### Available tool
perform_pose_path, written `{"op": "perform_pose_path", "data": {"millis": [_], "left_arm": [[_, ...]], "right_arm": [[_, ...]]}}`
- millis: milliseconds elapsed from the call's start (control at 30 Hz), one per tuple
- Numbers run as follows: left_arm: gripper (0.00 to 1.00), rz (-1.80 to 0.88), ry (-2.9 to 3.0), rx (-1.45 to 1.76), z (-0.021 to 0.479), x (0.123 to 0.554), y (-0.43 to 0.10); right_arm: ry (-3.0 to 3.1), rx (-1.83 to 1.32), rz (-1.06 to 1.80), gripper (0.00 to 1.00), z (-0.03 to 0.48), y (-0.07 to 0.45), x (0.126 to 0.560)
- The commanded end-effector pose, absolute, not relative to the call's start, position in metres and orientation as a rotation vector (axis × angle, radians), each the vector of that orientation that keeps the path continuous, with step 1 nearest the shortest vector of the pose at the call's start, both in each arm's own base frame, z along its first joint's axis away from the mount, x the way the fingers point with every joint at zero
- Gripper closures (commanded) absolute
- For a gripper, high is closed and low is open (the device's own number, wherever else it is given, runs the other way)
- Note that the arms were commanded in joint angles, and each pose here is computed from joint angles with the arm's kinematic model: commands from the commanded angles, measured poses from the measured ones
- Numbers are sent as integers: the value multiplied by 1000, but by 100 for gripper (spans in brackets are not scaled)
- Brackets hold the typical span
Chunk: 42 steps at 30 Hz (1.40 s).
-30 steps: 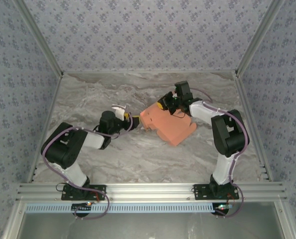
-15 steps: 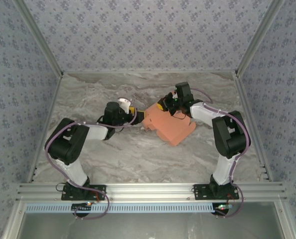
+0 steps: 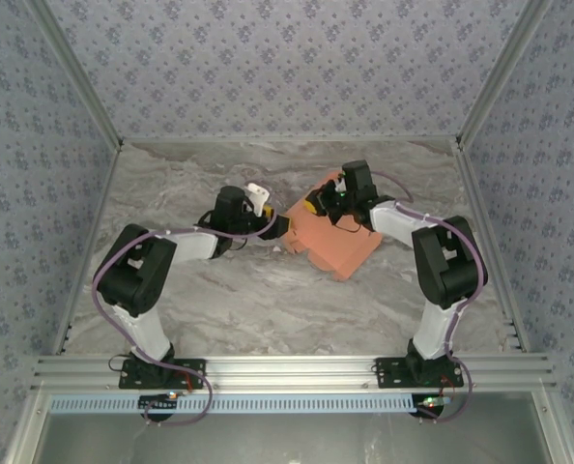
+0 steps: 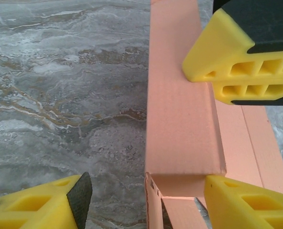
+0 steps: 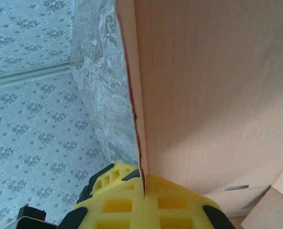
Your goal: Fold the paper box
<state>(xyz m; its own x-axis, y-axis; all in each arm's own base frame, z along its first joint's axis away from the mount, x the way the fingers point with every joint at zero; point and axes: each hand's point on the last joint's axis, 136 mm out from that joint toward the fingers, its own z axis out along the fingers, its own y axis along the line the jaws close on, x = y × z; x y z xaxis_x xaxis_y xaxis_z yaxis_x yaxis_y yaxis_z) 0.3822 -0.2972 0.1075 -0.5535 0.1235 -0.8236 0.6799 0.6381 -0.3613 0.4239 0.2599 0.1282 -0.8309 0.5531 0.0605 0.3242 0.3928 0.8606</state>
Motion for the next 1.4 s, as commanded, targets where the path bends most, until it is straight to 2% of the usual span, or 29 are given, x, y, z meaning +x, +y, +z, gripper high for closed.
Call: {"op": "perform_pose_path", "data": {"millis": [0, 233, 467, 767, 1133, 1367], "left_arm": [[35, -826, 2108, 715, 91, 371, -301], [34, -861, 2089, 691, 95, 366, -301], [32, -956, 1985, 610, 108, 340, -287], [27, -953, 1976, 520, 85, 313, -268], [30, -746, 1949, 579, 80, 335, -261], [39, -724, 1908, 604, 83, 357, -271]], "right_arm": [[2369, 697, 1491, 100, 149, 263, 419], [2324, 719, 1521, 100, 144, 252, 421], [2246, 728, 1598, 100, 158, 253, 430], [2209, 783, 1628, 100, 163, 255, 439], [2215, 783, 1646, 100, 147, 258, 437], [2245, 786, 1640, 100, 137, 262, 429]]}}
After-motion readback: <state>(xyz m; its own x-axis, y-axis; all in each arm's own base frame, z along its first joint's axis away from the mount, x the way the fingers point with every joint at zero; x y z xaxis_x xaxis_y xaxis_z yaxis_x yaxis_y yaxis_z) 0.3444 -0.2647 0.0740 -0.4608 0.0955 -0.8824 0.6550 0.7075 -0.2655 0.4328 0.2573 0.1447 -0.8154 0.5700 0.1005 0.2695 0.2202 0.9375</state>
